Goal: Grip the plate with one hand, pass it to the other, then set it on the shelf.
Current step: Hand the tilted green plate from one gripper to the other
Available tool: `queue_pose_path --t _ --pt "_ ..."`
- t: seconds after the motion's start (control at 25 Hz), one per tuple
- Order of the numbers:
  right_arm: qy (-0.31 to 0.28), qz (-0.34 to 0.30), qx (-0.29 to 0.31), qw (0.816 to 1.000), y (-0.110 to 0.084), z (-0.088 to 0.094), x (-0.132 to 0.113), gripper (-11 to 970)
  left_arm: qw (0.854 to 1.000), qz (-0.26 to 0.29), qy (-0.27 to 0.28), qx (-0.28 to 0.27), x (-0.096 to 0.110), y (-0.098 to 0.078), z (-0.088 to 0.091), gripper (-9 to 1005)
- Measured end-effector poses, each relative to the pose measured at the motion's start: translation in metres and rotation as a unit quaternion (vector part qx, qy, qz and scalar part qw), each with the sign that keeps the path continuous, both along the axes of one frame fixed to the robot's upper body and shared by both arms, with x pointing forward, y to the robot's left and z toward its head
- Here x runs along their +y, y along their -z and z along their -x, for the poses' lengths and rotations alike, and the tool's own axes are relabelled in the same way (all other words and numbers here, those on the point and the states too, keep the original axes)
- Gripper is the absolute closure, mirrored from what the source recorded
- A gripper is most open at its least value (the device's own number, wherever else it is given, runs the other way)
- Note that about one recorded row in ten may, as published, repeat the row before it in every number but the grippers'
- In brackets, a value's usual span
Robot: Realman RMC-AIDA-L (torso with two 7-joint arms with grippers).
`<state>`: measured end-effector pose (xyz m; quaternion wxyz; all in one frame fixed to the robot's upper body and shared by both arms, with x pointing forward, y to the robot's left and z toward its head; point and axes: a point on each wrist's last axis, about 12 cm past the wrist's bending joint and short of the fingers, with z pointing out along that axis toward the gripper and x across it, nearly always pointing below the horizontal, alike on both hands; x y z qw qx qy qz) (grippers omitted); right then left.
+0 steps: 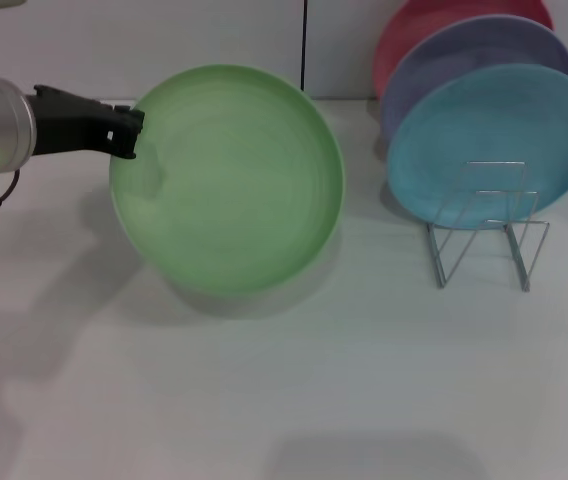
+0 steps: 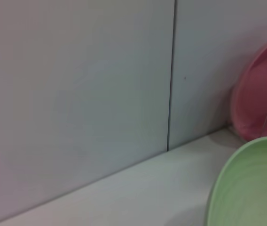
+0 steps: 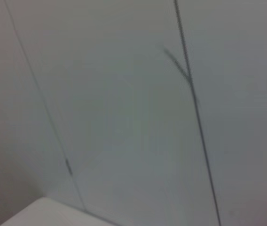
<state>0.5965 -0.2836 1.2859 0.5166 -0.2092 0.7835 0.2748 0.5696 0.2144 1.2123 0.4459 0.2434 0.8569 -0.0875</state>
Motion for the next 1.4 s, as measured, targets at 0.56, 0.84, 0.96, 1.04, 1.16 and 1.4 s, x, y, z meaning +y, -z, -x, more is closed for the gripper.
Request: queue_pose_path --t 0.56,0.84,0.96,1.04,1.16,1.4 --pt "-0.061 0.018 0.079 0.995 0.016 -0.005 0.039 164 0.999 0.007 0.005 -0.041 -0.003 -0.023 0.004 960" --pt "-0.061 0.019 0.094 0.994 0.023 -0.016 0.05 166 0.999 0.008 0.005 -0.044 -0.003 -0.025 0.004 961" --pt "-0.066 0.02 0.102 0.992 0.03 -0.021 0.057 167 0.999 0.007 0.008 -0.045 -0.004 -0.025 0.005 962" --pt "-0.068 0.023 0.103 0.992 0.033 -0.023 0.061 167 0.999 0.007 0.01 -0.047 -0.005 -0.026 0.005 962" --pt "-0.069 0.027 0.1 0.992 0.034 -0.024 0.065 166 0.999 0.007 0.011 -0.048 -0.006 -0.027 0.005 962" --pt "-0.072 0.03 0.093 0.993 0.032 -0.027 0.072 165 0.999 0.009 0.014 -0.05 -0.009 -0.028 0.004 962"
